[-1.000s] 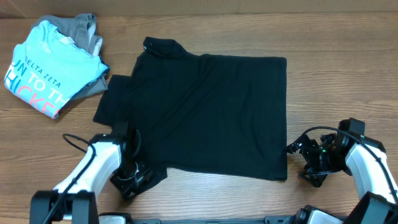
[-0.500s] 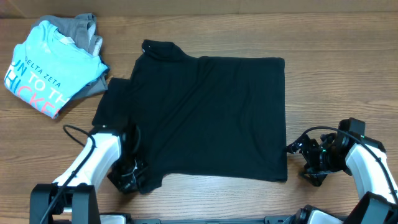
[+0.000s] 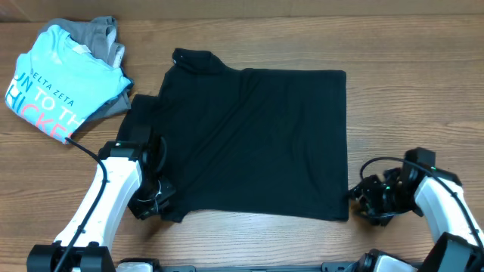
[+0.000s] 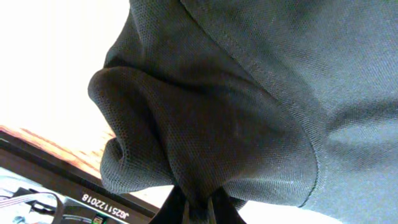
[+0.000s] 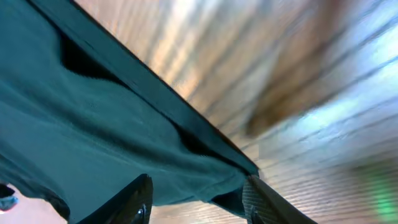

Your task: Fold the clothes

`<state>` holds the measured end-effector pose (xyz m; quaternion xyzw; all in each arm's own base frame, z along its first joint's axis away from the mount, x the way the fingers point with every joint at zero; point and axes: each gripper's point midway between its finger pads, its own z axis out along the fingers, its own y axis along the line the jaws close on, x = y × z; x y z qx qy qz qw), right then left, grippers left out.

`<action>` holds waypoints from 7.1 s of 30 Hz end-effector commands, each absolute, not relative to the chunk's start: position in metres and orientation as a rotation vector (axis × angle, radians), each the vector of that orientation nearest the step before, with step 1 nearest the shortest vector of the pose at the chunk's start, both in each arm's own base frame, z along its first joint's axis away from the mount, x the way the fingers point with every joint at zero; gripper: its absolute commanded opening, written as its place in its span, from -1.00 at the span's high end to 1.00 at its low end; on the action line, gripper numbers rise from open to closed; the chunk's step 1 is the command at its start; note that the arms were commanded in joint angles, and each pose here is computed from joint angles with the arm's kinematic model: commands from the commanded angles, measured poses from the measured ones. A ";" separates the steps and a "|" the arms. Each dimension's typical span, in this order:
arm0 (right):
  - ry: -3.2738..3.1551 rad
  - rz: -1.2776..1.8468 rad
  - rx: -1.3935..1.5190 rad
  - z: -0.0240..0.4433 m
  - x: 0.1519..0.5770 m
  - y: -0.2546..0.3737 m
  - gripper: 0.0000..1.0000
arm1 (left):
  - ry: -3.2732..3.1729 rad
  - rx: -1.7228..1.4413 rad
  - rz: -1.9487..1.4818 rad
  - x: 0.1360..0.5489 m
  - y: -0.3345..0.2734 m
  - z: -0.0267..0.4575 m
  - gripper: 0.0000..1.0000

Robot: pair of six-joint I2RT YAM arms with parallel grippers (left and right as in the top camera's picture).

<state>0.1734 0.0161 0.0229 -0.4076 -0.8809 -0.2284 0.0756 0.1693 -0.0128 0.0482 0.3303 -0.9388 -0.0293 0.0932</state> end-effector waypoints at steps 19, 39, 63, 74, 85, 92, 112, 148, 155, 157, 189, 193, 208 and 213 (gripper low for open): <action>-2.544 -0.653 -1.252 0.008 0.145 0.030 -0.16 | -2.872 0.908 -0.085 0.182 -0.010 0.053 0.84; -2.526 -0.644 -1.321 -0.009 0.140 0.032 0.35 | -2.881 0.904 -0.081 0.183 -0.010 0.053 0.83; -2.712 -0.598 -1.225 0.080 0.179 0.007 0.92 | -2.986 0.770 -0.038 0.191 -0.010 0.099 0.82; -2.852 -0.791 -1.332 0.088 0.234 -0.001 0.92 | -3.273 0.616 0.066 0.254 -0.014 0.107 0.76; -2.972 -0.952 -1.428 0.094 0.291 -0.015 0.92 | -3.533 0.406 0.102 0.317 -0.018 0.115 0.74; -2.953 -1.032 -1.376 0.081 0.308 -0.009 0.92 | -3.467 0.422 -0.072 0.315 -0.003 0.095 0.76; -3.177 -1.056 -1.195 0.075 0.351 0.000 -0.72 | -3.526 0.410 -0.145 0.340 0.003 0.091 -1.00; -3.119 -0.908 -1.018 0.017 0.290 0.017 -0.01 | -3.151 0.364 0.058 0.290 0.008 0.011 -0.28; -3.098 -0.894 -0.999 0.014 0.287 0.027 0.92 | -3.164 0.365 0.058 0.294 0.008 0.012 -0.33; -3.078 -0.815 -1.041 0.009 0.279 0.018 0.92 | -3.167 0.365 0.058 0.295 0.008 0.013 -0.37; -2.865 -0.165 -1.487 0.010 0.227 -0.066 0.92 | -3.257 0.050 0.375 0.325 -0.029 0.034 -0.67; -2.866 -0.186 -1.486 0.010 0.228 -0.064 0.92 | -3.237 0.022 0.367 0.321 -0.037 0.031 -0.73; -2.871 -0.190 -1.492 0.019 0.233 -0.067 -0.54 | -3.233 0.044 0.343 0.320 -0.040 0.030 -0.38; -2.858 -0.241 -1.507 0.033 0.237 -0.070 -0.58 | -3.196 0.053 0.344 0.311 -0.041 0.030 -0.59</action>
